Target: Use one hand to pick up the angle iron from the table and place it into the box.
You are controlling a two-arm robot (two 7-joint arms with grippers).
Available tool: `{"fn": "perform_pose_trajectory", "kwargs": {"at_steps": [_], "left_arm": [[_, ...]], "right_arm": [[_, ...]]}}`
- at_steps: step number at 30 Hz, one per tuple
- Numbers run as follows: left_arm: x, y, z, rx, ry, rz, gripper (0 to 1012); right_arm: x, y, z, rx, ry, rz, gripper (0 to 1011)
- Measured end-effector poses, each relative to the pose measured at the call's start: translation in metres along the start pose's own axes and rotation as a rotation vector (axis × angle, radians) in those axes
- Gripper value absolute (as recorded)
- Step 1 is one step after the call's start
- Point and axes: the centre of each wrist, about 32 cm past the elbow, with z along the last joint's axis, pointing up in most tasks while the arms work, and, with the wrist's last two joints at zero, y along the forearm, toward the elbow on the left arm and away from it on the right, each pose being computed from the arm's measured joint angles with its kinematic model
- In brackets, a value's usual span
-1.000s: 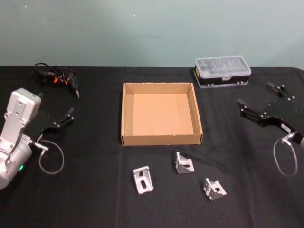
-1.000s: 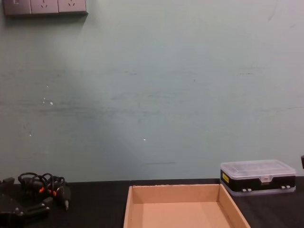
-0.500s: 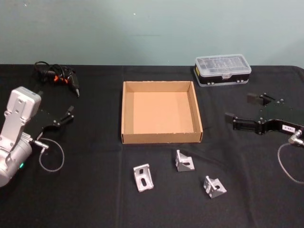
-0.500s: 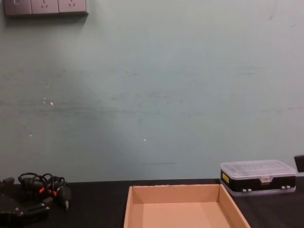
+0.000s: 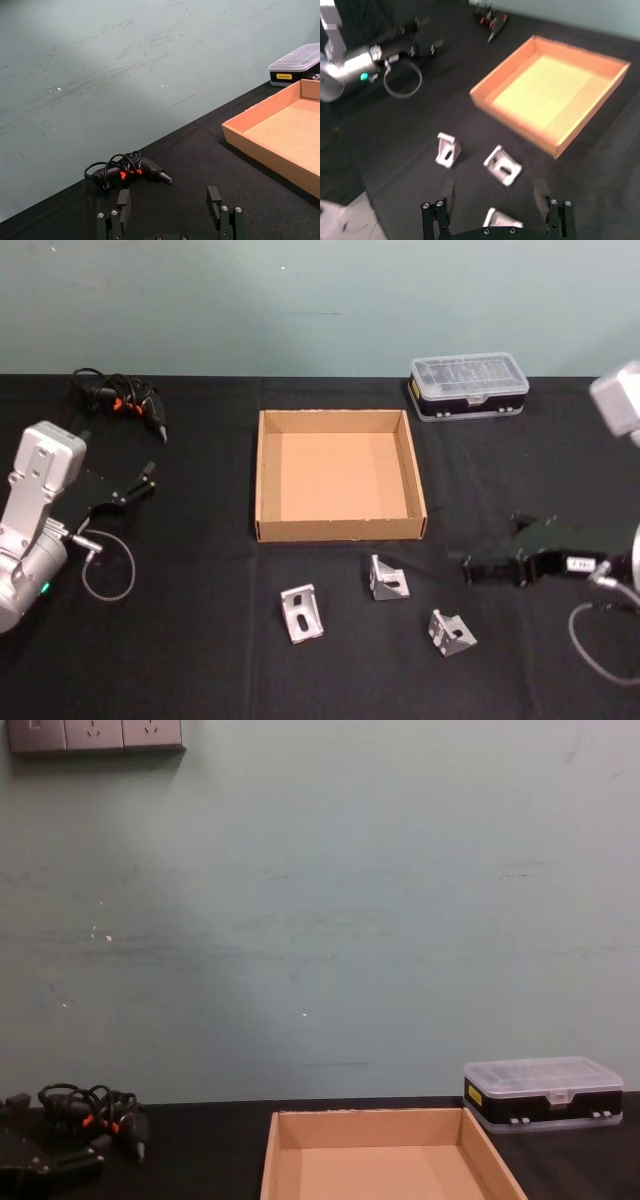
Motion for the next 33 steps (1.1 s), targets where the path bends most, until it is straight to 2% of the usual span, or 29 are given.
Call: {"fn": "perform_pose_trajectory", "kwargs": {"at_steps": [7, 14, 33], "left_arm": [[0.0, 0.0, 0.0, 0.0, 0.0, 0.0, 1000], [0.0, 0.0, 0.0, 0.0, 0.0, 0.0, 1000], [0.0, 0.0, 0.0, 0.0, 0.0, 0.0, 1000]], "right_arm": [[-0.005, 0.014, -0.007, -0.102, 0.019, 0.03, 1004], [-0.005, 0.024, -0.01, -0.182, 0.012, 0.031, 1004], [-0.005, 0.043, -0.021, -0.248, 0.021, 0.03, 1004]]}}
